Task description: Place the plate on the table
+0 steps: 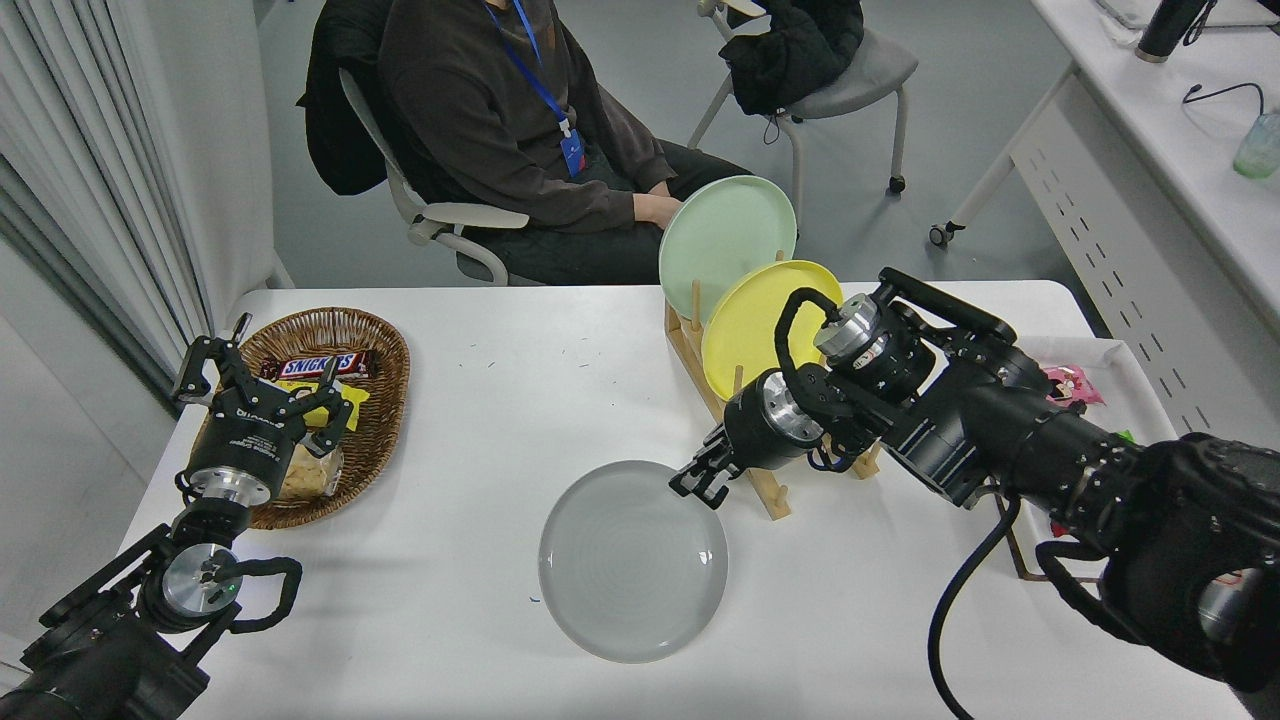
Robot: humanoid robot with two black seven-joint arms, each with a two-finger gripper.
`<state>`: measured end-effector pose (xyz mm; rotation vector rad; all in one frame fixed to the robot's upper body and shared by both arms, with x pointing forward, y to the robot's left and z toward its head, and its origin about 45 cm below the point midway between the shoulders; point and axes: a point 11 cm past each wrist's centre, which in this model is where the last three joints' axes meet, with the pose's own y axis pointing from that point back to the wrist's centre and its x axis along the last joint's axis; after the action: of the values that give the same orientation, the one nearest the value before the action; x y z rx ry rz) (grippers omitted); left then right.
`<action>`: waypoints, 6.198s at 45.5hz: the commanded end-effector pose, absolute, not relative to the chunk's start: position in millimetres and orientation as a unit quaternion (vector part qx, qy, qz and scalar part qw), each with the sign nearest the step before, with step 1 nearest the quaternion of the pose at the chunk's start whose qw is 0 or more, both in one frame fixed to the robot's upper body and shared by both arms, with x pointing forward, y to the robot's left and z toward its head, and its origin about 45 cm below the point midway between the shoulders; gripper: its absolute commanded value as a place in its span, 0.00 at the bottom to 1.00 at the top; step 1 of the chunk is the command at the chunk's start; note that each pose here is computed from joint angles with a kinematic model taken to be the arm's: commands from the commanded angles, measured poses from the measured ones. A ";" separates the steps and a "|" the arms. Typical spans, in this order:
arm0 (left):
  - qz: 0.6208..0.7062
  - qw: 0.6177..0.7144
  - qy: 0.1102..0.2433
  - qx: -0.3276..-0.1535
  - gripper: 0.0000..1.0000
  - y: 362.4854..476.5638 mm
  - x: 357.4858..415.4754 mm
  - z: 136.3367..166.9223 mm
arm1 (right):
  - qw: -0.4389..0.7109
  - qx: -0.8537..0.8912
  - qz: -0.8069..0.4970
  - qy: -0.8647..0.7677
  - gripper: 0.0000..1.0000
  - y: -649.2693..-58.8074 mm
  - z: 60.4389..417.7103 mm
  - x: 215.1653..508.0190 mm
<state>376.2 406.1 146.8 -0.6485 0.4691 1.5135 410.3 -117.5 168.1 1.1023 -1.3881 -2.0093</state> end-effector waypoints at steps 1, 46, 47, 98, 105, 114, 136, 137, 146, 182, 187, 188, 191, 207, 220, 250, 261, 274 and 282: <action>0.668 0.655 0.207 -0.285 0.98 406.1 376.2 146.7 | 0.212 0.374 -0.740 -0.518 0.00 -129.9 165.4 415.1; 0.668 0.655 0.207 -0.286 0.98 406.1 376.1 146.9 | 0.244 0.350 -0.748 -0.508 0.00 -131.8 127.9 385.3; 0.667 0.656 0.207 -0.286 0.98 406.0 376.2 146.8 | 0.244 0.350 -0.749 -0.507 0.00 -131.7 128.0 385.2; 0.667 0.656 0.207 -0.286 0.98 406.0 376.2 146.8 | 0.230 0.393 -0.741 -0.494 0.00 -127.2 132.3 392.8; 0.668 0.655 0.207 -0.286 0.98 406.1 376.1 146.9 | 0.228 0.396 -0.739 -0.494 0.00 -127.0 132.6 393.7; 0.668 0.655 0.207 -0.286 0.98 406.1 376.1 146.9 | 0.217 0.410 -0.729 -0.504 0.07 -128.4 132.6 398.7; 0.667 0.656 0.207 -0.286 0.98 406.0 376.2 146.8 | 0.211 0.421 -0.722 -0.507 0.42 -128.0 133.1 401.3; 0.668 0.655 0.207 -0.285 0.98 406.1 376.2 146.7 | 0.210 0.423 -0.721 -0.507 0.46 -128.0 133.2 401.7; 0.668 0.655 0.207 -0.286 0.98 406.2 376.2 146.8 | 0.205 0.454 -0.716 -0.489 0.80 -119.5 137.7 403.4; 0.668 0.655 0.207 -0.285 0.98 406.1 376.2 146.7 | 0.184 0.673 -0.601 -0.390 0.99 -81.8 191.5 430.9; 0.668 0.655 0.207 -0.286 0.98 406.2 376.2 146.8 | 0.179 0.705 -0.571 -0.380 0.99 -79.6 201.7 436.9; 0.668 0.655 0.207 -0.285 0.98 406.1 376.2 146.7 | 0.175 0.710 -0.567 -0.378 0.99 -79.3 204.3 438.3; 0.668 0.655 0.207 -0.285 0.98 406.1 376.2 146.7 | 0.169 0.728 -0.549 -0.374 0.99 -79.0 212.7 443.1; 0.667 0.656 0.207 -0.286 0.98 406.0 376.2 146.8 | 0.168 0.809 -0.415 -0.382 0.99 -78.2 263.2 471.2; 0.668 0.655 0.207 -0.285 0.98 406.1 376.2 146.7 | 0.086 0.839 -0.354 -0.404 0.99 -81.0 292.3 490.6; 0.668 0.655 0.207 -0.286 0.98 406.1 376.1 146.9 | -0.169 0.835 -0.211 -0.479 0.99 -216.7 359.7 526.9; 0.668 0.655 0.207 -0.286 0.98 406.1 376.1 146.9 | -0.181 0.803 -0.226 -0.520 0.99 -280.7 332.8 518.6; 0.668 0.655 0.207 -0.286 0.98 406.2 376.2 146.8 | -0.152 0.746 -0.273 -0.588 0.99 -344.7 261.2 489.8; 0.667 0.656 0.207 -0.286 0.98 406.0 376.2 146.8 | -0.204 0.687 -0.309 -0.625 0.99 -383.7 238.1 473.2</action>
<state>376.2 406.1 146.8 -0.6484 0.4688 1.5138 496.6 -331.7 273.0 2.6558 -2.0276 -0.9631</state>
